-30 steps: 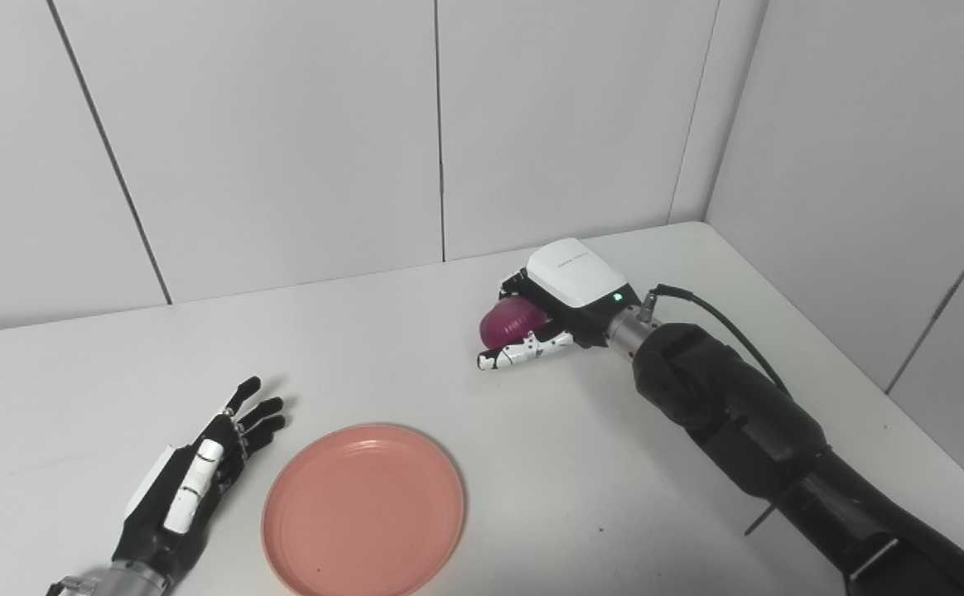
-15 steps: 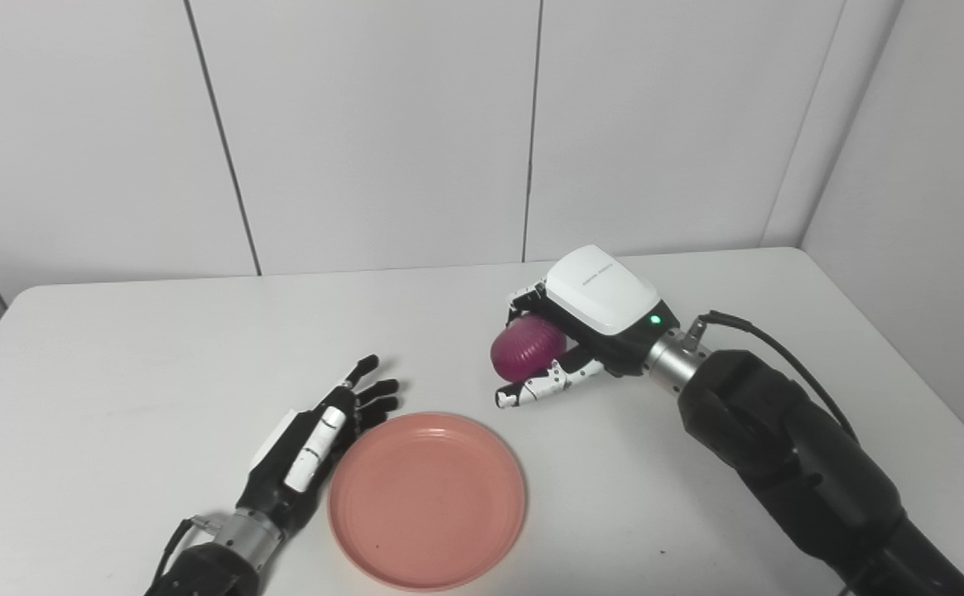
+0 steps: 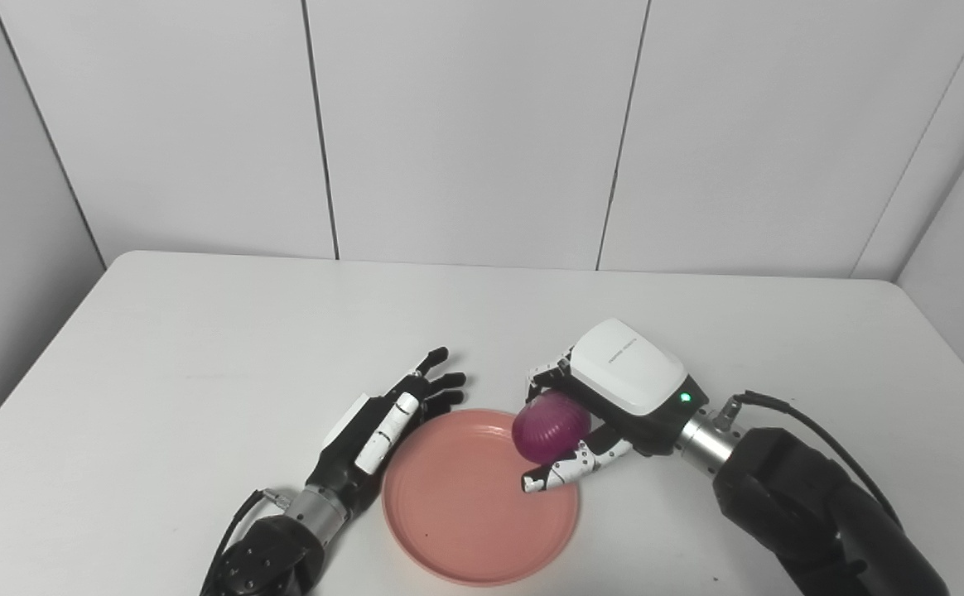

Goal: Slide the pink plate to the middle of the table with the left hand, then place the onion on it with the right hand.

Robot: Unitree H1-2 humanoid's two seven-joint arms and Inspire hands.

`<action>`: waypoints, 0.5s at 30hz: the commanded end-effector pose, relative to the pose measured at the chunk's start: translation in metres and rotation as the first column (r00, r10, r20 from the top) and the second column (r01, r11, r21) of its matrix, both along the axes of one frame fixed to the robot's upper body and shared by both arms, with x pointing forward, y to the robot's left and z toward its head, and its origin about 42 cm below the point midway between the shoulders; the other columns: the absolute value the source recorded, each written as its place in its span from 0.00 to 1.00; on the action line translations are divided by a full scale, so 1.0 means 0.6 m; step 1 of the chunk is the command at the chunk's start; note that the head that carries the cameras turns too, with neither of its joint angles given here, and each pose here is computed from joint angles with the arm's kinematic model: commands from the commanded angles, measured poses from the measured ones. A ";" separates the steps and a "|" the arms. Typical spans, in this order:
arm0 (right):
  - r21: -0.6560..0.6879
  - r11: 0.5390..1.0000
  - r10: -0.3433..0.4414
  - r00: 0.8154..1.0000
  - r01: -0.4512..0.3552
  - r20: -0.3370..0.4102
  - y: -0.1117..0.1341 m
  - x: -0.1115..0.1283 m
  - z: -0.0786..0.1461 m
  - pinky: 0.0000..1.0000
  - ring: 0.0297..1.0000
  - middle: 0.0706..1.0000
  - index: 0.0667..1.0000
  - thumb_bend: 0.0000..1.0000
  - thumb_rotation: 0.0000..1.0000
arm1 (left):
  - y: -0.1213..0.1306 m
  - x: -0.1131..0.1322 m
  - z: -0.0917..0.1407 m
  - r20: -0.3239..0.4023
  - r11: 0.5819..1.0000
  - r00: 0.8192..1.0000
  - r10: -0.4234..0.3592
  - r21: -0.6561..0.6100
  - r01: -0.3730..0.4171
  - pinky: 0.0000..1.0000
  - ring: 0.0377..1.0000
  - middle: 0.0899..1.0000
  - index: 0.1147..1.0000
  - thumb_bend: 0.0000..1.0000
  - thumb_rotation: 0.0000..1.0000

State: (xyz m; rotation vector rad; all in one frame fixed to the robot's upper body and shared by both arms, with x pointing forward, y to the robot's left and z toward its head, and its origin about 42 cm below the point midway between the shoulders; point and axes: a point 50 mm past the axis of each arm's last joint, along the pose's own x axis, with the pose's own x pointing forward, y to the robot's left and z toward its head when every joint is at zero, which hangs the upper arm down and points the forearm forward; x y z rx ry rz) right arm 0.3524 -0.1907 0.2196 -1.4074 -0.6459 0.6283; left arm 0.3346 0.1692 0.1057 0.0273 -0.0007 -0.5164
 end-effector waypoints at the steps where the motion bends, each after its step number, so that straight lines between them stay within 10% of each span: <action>1: 0.017 0.999 0.046 0.997 -0.047 0.062 0.014 -0.002 0.027 0.15 0.19 0.26 0.36 0.54 0.89 | -0.018 0.002 0.015 0.014 1.000 1.000 -0.028 -0.014 0.028 0.91 0.86 0.87 0.94 0.72 0.95; 15: -0.010 0.999 0.037 0.999 -0.037 -0.001 0.030 -0.012 -0.021 0.19 0.23 0.31 0.42 0.53 0.88 | -0.005 0.001 0.018 0.006 0.999 1.000 -0.026 -0.019 0.026 0.87 0.84 0.85 0.91 0.73 0.94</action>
